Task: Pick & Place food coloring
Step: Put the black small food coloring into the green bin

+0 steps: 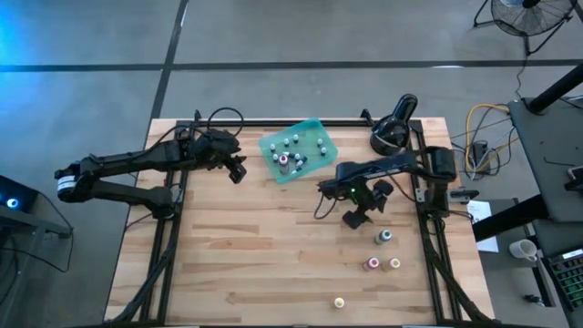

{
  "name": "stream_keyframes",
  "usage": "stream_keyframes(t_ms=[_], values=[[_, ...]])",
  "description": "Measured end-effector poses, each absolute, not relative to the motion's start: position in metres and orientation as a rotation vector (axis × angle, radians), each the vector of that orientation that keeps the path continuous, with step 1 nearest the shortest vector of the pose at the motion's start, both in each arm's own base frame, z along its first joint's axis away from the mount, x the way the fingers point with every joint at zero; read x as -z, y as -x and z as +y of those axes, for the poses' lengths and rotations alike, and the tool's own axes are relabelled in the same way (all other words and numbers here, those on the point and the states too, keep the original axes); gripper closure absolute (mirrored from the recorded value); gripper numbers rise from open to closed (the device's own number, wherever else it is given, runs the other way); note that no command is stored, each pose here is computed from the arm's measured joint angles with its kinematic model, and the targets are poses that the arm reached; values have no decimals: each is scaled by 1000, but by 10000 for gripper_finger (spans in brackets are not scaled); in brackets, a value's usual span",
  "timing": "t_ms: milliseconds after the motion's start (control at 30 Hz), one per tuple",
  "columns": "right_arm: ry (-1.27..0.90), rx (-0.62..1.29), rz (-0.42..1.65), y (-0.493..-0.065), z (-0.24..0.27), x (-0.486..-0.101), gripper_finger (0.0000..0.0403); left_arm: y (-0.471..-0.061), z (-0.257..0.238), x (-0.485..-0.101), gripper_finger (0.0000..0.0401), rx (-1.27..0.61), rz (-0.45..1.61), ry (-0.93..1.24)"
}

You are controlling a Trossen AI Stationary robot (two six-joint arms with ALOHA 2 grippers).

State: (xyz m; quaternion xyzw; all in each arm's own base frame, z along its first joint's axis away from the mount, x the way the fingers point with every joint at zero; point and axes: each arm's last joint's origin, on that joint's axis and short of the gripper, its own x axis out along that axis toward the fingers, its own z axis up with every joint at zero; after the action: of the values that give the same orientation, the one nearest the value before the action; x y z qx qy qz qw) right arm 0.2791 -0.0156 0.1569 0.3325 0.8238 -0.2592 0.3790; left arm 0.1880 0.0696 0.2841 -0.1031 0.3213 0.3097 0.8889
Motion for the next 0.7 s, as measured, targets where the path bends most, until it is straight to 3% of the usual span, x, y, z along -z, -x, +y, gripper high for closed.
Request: stream_keyframes(t_ms=[167, 433, 700], values=[[-903, 748, 1888, -264, -1, -190, 186, -188, 70, -284, 261, -644, 667, 214], [-1206, 974, 1630, -213, 24, -235, 186, -189, 71, -286, 261, -645, 648, 211], [-1392, 988, 1462, -200, 37, -238, 186, -189, 71, -286, 261, -631, 644, 217]])
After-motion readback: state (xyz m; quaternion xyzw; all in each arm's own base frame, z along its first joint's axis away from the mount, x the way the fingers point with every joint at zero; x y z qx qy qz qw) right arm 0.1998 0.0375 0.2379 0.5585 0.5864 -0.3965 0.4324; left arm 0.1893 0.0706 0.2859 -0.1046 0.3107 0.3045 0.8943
